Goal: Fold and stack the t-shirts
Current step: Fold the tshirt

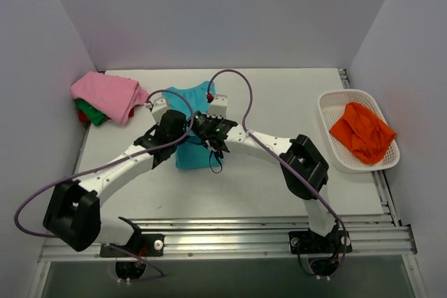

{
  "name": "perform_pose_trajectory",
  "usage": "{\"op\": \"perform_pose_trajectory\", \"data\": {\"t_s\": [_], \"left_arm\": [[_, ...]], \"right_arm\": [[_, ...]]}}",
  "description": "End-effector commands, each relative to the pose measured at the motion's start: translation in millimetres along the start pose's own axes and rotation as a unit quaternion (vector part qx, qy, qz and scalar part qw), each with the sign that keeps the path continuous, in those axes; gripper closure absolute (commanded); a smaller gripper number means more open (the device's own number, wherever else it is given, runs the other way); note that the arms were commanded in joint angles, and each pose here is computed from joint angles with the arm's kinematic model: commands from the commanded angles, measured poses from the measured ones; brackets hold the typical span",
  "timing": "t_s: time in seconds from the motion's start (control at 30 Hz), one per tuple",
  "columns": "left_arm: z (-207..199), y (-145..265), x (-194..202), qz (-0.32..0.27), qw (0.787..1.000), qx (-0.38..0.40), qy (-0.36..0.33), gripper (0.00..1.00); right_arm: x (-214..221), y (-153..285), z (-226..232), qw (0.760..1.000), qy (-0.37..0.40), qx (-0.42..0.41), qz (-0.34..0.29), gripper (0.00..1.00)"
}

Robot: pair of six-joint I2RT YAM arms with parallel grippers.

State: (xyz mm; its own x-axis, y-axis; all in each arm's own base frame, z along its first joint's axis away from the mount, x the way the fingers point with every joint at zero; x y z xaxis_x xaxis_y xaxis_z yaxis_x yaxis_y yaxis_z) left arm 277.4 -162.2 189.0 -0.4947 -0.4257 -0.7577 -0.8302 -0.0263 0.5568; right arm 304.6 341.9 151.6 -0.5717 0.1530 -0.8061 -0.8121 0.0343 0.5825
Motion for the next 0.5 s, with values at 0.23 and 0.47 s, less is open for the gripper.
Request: {"op": "perform_pose_trajectory", "data": {"t_s": [0.23, 0.47], "left_arm": [[-29.9, -96.1, -88.6, -0.004, 1.000, -0.005, 0.022, 0.06], [-20.7, -28.5, -135.3, -0.071, 0.996, -0.015, 0.050, 0.06]], "right_arm": [[-109.2, -72.9, 4.7, 0.999, -0.014, 0.043, -0.027, 0.00], [-129.4, -23.5, -36.6, 0.996, -0.044, 0.044, -0.067, 0.00]]}}
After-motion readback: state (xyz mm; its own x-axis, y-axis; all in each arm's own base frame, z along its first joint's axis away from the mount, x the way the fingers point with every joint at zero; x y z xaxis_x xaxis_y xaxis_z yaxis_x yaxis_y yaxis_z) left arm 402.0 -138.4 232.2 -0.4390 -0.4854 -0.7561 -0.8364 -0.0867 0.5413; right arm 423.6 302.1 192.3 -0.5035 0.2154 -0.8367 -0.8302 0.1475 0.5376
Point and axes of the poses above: each gripper's point midway between its finger pads, its own y axis back along the fingers, its own z axis along the line the jaws close on, x = y × z, the point moved 8 cm from there along y, back along the fingers, and after that the axes turned 1 degree about -y, right-handed, at the moved point
